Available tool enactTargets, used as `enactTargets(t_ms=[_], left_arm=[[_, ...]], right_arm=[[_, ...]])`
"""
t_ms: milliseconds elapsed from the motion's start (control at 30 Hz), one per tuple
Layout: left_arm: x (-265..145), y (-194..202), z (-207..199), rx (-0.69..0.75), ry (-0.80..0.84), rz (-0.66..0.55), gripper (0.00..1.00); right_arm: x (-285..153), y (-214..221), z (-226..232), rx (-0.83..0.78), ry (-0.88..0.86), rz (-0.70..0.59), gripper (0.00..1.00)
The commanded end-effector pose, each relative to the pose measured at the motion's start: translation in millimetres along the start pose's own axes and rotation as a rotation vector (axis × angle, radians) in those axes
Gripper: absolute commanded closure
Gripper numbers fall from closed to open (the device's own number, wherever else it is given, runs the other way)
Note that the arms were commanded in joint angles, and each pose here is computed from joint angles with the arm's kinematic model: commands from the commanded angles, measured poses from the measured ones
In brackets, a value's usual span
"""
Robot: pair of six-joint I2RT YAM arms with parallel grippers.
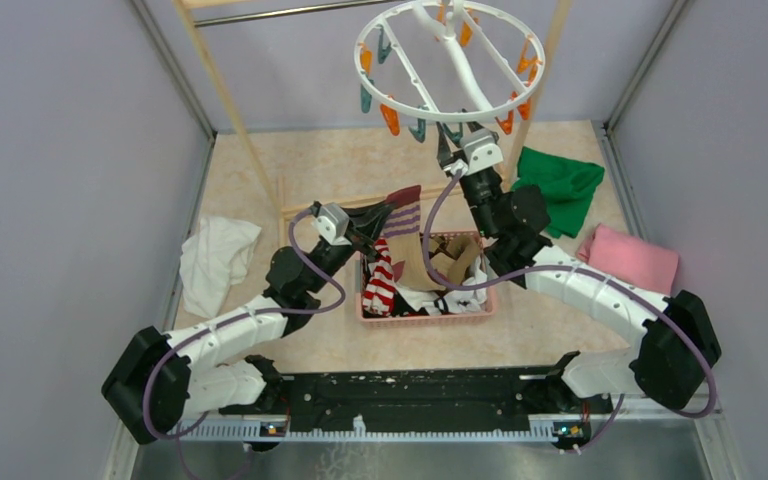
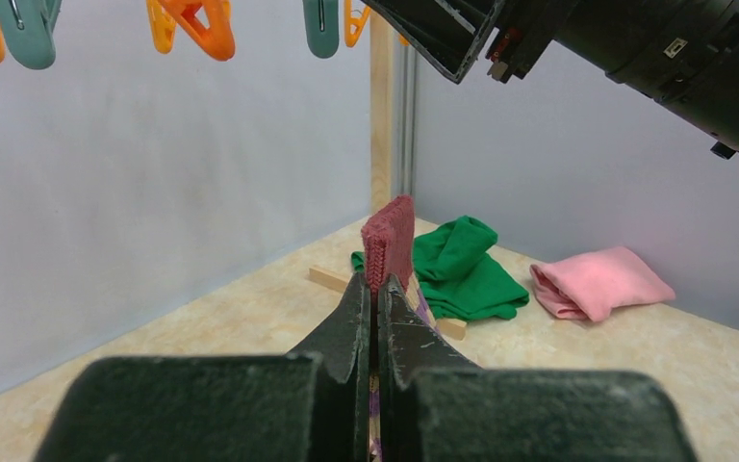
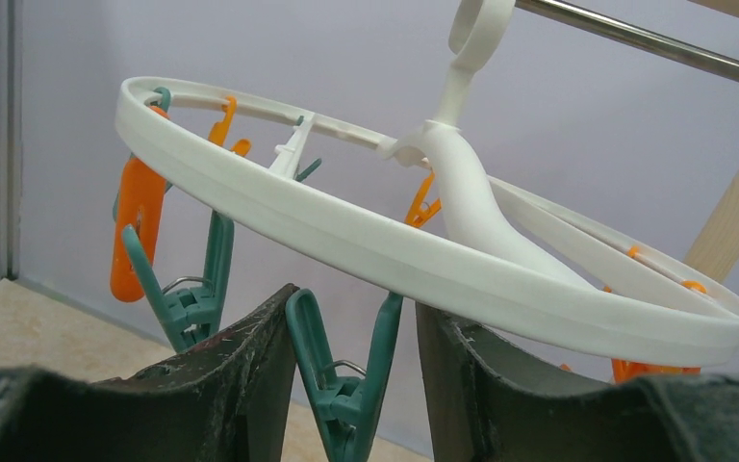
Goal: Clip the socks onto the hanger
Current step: Open the clamp at the hanger.
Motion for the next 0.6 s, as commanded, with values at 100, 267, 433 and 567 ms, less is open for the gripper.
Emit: enactTargets(t_ms=[100,267,433,567], left_arm=[[2.9,-11.1,-3.2,-0.011,0.031,-0.064,1.00],[2.6,-11.6,-3.6,-0.016,0.032,-0.067,1.00],[3.0,-11.2,-4.2,-0.020,0.037,-0.065,1.00],[4.4,-11.3,-5.0,-0.024,0.046,-0.064,1.00]], right_arm=[[9.1,-24.8,-13.6,0.059,0.068,-0.062,0.54],[9.2,-25.9,-14.2,0.070,0.072,-0.065,0.56],[9.2,-28.1,-15.7,0.092,0.079,-0.064,0.60],[9.4,-29.9,-17.1,0.118,0.082,-0.057,0.71]])
Point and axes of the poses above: each gripper's point midway between its finger pads, its own x axis out along the fingers, its own z axis along the line the jaws close on, y = z × x, the point moved 6 cm from there along -x, back along the fingers, and after that the axes turned 9 degrees about -x, right-handed, at the moved point
